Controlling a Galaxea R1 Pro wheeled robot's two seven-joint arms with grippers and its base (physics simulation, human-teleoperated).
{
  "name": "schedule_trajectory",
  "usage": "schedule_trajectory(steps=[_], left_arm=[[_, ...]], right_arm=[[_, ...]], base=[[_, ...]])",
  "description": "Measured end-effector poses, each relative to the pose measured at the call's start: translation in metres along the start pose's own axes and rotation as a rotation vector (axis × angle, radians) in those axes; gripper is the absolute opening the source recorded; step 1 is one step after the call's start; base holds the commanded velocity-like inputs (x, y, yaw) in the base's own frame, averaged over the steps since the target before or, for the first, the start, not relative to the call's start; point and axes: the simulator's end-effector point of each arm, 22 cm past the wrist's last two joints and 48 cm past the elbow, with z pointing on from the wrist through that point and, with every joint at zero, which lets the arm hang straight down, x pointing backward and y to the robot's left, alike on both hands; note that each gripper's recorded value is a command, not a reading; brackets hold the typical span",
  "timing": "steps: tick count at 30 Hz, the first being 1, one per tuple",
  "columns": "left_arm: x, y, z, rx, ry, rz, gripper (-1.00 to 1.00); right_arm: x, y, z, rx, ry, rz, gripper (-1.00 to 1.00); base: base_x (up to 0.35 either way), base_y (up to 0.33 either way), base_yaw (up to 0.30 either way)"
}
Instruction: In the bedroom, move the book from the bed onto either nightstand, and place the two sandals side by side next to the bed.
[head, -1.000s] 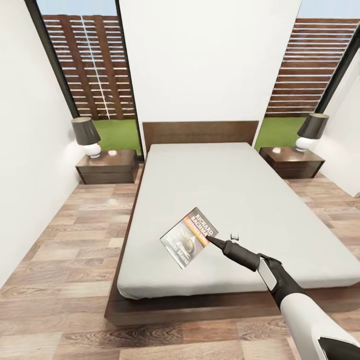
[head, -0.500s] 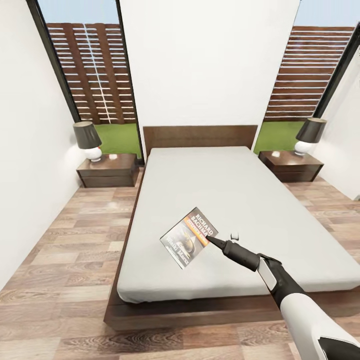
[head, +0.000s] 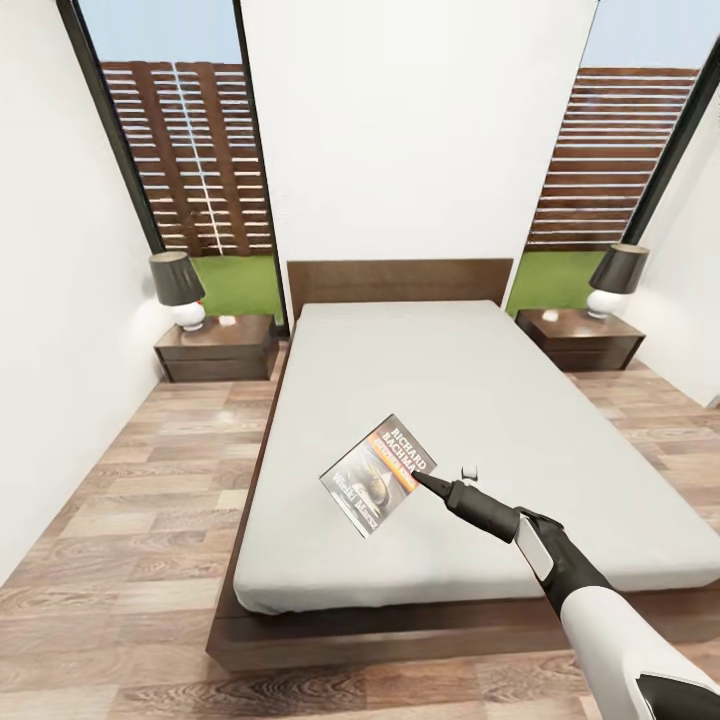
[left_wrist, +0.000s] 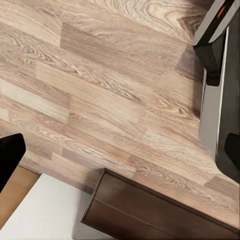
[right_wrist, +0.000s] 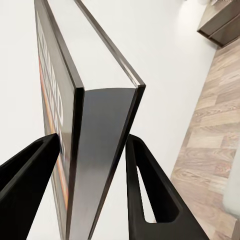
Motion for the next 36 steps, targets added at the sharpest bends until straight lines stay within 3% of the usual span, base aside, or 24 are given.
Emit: schedule_trajectory(steps=[14,36], left_arm=[[-0.002,-0.016,0.001,0.045,-0.007,-0.02,1.0],[-0.004,-0.018,0.002,0.059,-0.031,-0.024,1.0]], right_arm=[[-0.004,0.011,0.002,-0.012,-0.003,-0.014,-1.0],[-0.012,0.03,0.003,-0.03,-0.01,-0.041,-1.0]], base=[[0.0,0.0,0.0],[0.0,0.0,0.0]])
